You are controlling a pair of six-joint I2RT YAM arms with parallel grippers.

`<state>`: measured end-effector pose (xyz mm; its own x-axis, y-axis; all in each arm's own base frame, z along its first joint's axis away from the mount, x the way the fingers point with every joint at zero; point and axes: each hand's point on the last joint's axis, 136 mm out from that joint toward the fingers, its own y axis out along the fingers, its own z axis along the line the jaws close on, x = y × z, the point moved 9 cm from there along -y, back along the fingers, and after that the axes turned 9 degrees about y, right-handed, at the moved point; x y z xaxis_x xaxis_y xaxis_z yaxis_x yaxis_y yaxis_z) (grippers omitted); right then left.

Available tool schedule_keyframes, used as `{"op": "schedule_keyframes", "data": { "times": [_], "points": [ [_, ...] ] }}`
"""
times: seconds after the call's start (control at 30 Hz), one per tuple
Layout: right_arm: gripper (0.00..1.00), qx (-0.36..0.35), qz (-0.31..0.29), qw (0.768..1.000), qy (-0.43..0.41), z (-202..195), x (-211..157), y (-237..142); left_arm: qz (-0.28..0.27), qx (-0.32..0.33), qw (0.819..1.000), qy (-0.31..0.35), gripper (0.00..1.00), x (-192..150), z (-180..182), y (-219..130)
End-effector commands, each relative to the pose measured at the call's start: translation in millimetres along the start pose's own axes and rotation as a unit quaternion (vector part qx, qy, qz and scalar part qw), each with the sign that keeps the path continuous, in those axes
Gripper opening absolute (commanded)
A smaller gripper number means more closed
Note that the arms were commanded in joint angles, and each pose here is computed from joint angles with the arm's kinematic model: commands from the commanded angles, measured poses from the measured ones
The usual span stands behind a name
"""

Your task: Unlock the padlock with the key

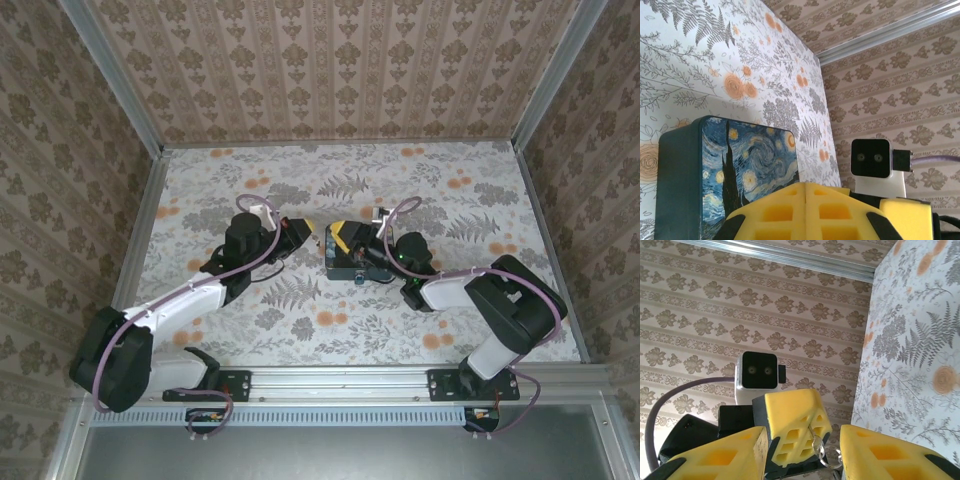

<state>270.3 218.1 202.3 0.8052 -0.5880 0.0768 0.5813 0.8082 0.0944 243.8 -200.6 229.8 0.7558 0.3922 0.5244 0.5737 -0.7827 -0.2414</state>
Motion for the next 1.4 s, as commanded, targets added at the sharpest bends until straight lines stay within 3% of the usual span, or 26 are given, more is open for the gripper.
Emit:
{"op": "schedule_keyframes", "data": {
  "times": [0.0,0.53,0.8,1.37],
  "points": [
    [0.44,0.032,-0.004,0.999,-0.025,12,-1,11,-0.029,-0.014,0.999,-0.011,0.0,3,-5,-3],
    [0.42,0.03,0.018,0.999,-0.023,4,-19,32,-0.057,-0.018,0.998,-0.031,0.0,3,-4,-5],
    [0.33,0.028,0.02,0.999,-0.024,3,-21,35,-0.059,-0.019,0.998,-0.033,0.0,2,-4,-5],
    [0.27,0.016,0.017,0.999,-0.025,-7,-19,38,-0.06,-0.018,0.997,-0.037,0.0,0,-2,-7]
  ]
}}
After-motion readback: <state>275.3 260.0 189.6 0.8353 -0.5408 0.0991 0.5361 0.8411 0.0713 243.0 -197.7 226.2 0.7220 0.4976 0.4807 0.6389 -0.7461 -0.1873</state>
